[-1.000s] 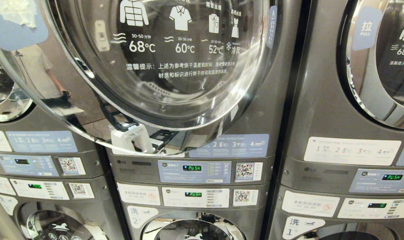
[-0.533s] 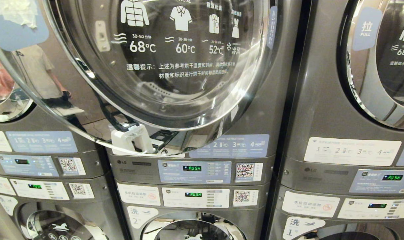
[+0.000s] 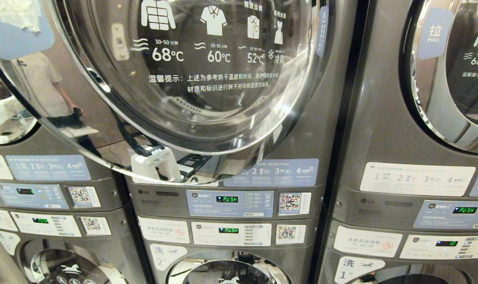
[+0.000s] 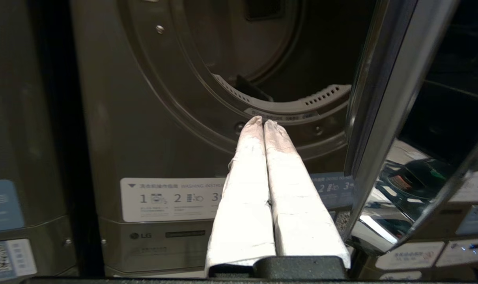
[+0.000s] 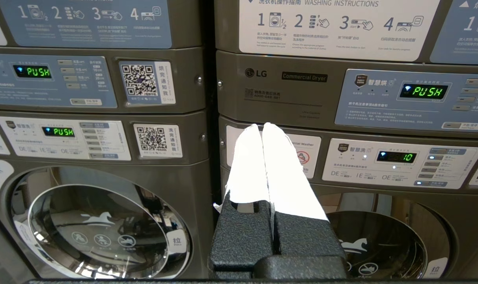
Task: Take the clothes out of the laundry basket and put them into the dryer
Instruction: Open the dryer
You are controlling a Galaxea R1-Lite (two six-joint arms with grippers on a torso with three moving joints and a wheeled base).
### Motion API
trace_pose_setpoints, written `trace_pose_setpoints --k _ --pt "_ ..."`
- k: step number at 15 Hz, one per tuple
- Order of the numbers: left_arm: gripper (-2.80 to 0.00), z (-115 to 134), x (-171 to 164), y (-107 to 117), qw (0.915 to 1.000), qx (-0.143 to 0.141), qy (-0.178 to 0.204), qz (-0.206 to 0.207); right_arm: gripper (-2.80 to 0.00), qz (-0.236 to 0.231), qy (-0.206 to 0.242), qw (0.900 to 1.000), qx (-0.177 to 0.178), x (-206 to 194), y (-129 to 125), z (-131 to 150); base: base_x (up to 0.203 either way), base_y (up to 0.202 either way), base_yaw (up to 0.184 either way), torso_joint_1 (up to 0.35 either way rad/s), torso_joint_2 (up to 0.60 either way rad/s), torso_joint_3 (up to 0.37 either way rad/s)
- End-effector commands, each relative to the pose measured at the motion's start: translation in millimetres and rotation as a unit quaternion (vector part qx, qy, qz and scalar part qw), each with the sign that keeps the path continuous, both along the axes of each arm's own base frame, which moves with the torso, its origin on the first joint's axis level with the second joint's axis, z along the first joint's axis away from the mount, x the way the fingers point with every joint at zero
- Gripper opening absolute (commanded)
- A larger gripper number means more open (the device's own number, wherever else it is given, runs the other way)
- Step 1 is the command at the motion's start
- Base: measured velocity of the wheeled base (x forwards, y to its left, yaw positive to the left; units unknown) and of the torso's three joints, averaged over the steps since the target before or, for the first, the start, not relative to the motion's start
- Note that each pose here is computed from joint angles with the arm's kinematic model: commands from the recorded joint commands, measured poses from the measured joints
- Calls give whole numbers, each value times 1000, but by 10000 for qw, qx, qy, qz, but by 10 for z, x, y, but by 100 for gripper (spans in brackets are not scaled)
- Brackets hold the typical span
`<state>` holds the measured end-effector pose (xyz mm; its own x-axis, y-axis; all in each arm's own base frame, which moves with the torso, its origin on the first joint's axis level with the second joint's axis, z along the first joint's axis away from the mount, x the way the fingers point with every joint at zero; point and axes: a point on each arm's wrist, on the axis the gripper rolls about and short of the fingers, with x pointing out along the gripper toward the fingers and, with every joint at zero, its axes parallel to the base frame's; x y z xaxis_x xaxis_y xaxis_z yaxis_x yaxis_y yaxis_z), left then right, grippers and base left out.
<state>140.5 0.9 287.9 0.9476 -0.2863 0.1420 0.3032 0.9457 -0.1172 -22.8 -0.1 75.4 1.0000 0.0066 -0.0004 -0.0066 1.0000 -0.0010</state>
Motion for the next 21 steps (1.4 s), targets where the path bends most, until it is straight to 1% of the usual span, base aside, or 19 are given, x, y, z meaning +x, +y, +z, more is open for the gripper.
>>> trace_pose_setpoints --k 1,4,6,8,10,11,16,18,21 --pt "-280 -84 240 16 9995 -13 306 -109 -280 5 -2 10000 -3 0 0 0 0 0 0 0 0 0" --pt "-280 -34 452 26 9999 17 102 -125 -280 5 2 10000 -3 0 0 0 0 0 0 0 0 0" --pt "-280 11 495 9 9998 26 10 -183 -280 5 2 10000 -3 0 0 -1 0 0 0 0 0 0" --pt "-280 10 495 -73 9992 30 10 -405 -280 5 -2 10000 -3 0 0 0 0 0 0 0 0 0" --pt "-280 31 439 -189 9974 29 -55 -718 -280 5 6 10000 -3 0 0 -1 0 0 0 0 0 0" --pt "-280 47 376 -218 9966 30 -122 -812 -280 5 5 10000 -10 0 0 -1 0 0 0 0 0 0" --pt "-280 -63 2 -204 9957 40 -218 -901 -280 5 5 10000 -26 0 0 -1 0 0 0 0 0 0" --pt "-280 -56 -21 -213 9931 98 -257 -1139 -280 5 -2 10000 -33 -1 0 3 0 0 0 0 0 0" --pt "-280 -33 13 -220 9922 177 -298 -1194 -280 5 0 10000 -33 -1 0 2 0 0 0 0 0 0"
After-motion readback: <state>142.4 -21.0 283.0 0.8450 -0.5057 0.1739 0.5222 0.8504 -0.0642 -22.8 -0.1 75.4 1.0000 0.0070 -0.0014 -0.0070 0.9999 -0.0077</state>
